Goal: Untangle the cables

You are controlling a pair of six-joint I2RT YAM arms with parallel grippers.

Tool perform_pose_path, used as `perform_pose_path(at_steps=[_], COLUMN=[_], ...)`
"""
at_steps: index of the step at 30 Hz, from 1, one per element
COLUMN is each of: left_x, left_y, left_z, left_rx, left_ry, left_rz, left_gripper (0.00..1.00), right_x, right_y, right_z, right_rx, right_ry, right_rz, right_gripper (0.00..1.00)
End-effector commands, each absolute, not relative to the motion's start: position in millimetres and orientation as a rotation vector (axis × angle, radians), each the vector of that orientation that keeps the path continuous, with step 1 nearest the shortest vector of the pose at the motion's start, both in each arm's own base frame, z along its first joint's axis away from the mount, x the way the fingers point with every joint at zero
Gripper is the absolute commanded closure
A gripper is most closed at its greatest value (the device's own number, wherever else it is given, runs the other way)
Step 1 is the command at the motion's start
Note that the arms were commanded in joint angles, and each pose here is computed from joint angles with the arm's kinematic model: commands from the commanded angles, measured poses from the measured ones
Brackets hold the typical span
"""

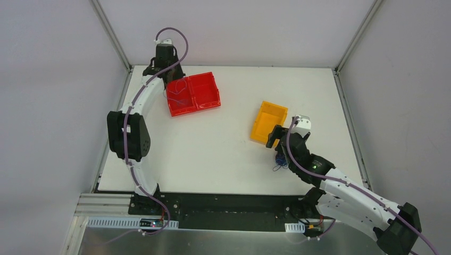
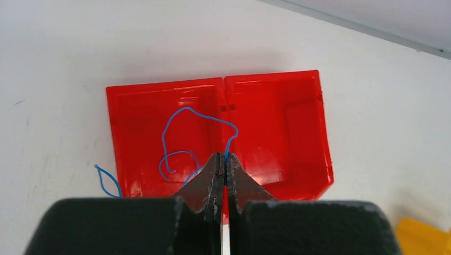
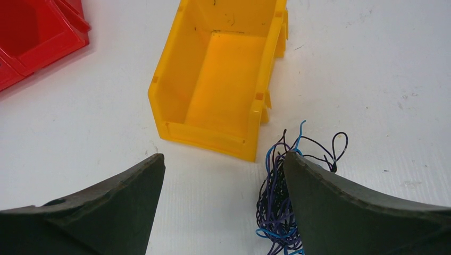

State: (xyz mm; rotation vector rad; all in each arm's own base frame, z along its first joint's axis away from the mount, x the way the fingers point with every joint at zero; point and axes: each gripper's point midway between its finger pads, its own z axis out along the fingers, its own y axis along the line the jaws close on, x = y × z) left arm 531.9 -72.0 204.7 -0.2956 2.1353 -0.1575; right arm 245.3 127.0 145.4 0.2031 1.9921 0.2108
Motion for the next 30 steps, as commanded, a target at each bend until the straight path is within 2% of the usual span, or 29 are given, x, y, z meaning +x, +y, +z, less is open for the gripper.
perform_pose_path(at_steps=[1, 6, 8, 17, 30], left_x=[541, 540, 537, 525, 498], left_y=[-103, -165, -174, -113, -80], left_z=[228, 232, 232, 221, 266], left_rx=[-0.253, -0.109, -0.055, -0.237, -0.287], left_ry=[2.090, 2.129, 2.135, 2.154, 1.974], left_rz=[-0.388, -0.799, -0.878, -0.828, -0.850], left_gripper=[1.00, 1.00, 1.00, 1.00, 1.00], right_x=[248, 249, 248, 242, 245], right_y=[129, 130, 131, 122, 132], right_z=[165, 164, 165, 161, 162], right_rx=[0.226, 0.231, 0.232, 0.241, 0.236], right_ry=[1.953, 1.960, 1.961, 1.957, 1.980], right_rz=[0.251, 0.258, 0.266, 0.256, 0.283], right_gripper=[0.14, 0.14, 0.14, 0.14, 0.14])
